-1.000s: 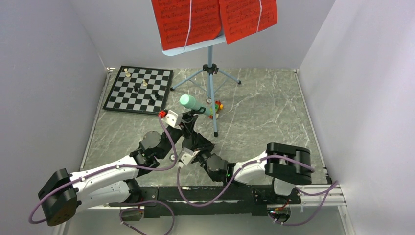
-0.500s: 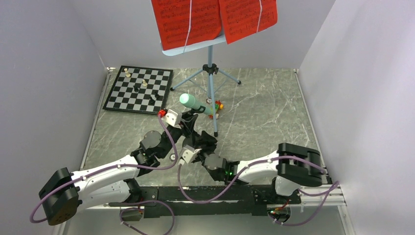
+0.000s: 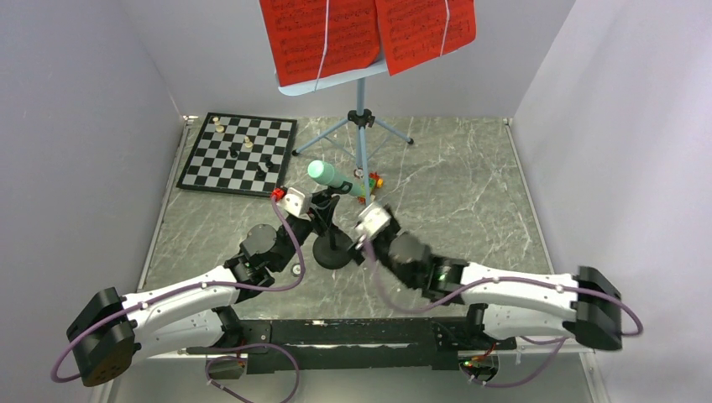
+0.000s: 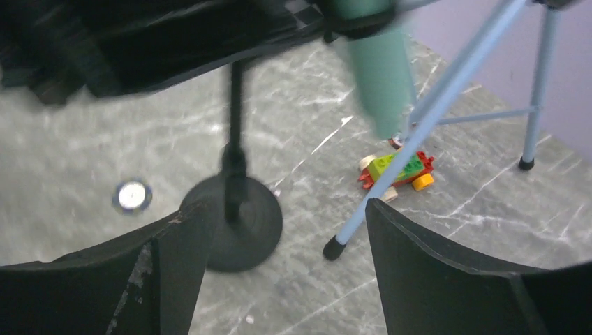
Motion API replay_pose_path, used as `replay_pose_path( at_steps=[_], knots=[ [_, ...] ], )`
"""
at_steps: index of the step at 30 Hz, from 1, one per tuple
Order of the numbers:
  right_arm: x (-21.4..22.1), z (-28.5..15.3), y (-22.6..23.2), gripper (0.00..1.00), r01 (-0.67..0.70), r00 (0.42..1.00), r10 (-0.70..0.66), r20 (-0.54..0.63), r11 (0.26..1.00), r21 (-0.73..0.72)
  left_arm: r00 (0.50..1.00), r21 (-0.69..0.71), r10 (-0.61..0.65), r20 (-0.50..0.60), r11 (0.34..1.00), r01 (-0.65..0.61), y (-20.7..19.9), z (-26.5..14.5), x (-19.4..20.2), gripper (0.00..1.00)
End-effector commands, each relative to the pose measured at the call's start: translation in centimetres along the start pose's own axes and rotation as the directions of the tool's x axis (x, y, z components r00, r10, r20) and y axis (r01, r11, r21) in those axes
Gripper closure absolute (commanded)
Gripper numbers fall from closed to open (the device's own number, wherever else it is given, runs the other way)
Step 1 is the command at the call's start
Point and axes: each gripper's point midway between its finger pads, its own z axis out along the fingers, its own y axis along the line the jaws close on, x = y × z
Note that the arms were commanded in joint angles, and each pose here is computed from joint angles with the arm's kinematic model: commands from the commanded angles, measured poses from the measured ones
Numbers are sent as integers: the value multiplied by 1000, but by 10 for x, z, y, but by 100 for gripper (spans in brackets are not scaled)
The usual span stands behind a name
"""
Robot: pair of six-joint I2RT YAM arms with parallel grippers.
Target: Pack up the instrument practice props
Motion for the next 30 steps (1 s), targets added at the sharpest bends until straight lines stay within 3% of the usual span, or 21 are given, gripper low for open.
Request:
replay_pose_path(
  at_steps=[1,4,9,20,25,30],
  knots=[
    [-6,-2,-31,18,-494,869,494,-20,866,-81,985,-32,24,-168,999,-30,9,-11,49,100],
    [1,3,-44,19,-659,751,657,-60,745,-99,986,-24,13,-167,1000,-17,6,-10,49,100],
    [-2,15,-33,19,-831,552,814,-183,516,-209,988,-21,9,-154,1000,-13,6,-10,46,100],
    [4,34,-14,20,-957,172,906,-387,61,-282,998,-50,24,-54,998,-26,10,-13,22,100],
    [3,41,-4,26,-946,39,879,-475,-121,-302,1000,-56,19,-22,998,-20,12,-17,19,100],
    [9,44,2,29,-937,-20,859,-512,-195,-291,999,-58,35,-21,998,-36,13,-18,20,100]
  ],
)
